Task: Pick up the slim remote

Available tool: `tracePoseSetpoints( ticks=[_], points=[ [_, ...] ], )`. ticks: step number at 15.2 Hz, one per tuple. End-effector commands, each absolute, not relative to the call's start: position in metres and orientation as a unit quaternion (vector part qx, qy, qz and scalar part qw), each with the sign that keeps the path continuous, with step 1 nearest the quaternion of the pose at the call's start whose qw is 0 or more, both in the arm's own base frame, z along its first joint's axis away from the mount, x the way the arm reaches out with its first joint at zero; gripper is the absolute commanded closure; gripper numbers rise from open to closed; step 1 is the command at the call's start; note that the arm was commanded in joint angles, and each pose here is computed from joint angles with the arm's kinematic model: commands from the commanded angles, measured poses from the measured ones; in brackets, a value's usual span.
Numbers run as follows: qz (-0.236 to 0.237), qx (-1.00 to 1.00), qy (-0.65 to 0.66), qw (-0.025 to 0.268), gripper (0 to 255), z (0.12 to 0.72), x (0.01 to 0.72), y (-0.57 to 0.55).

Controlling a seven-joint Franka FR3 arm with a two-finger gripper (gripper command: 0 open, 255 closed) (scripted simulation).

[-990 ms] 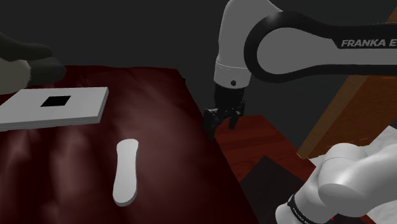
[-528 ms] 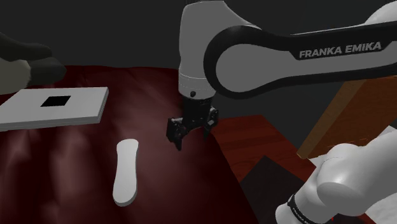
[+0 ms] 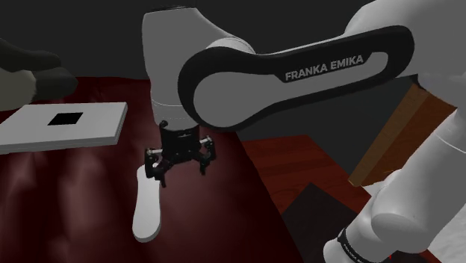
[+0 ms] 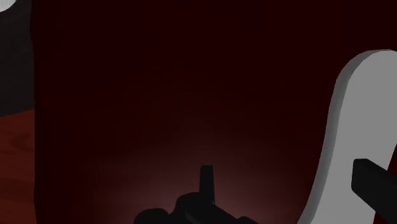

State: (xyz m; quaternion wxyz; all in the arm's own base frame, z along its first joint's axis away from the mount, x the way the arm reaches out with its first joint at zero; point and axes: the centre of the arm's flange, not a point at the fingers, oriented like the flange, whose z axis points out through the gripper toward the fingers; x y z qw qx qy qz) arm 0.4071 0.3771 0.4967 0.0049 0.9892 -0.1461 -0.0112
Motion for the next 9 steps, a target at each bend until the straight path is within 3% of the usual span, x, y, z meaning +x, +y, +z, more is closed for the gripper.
tracePoseSetpoints(
  ticks=[1, 9],
  points=[
    [-0.007, 0.987, -0.161, 0.006, 0, 0.490, 0.422, 0.397],
    [0.002, 0.981, -0.193, 0.009, 0, 0.462, 0.458, 0.449]
  ],
)
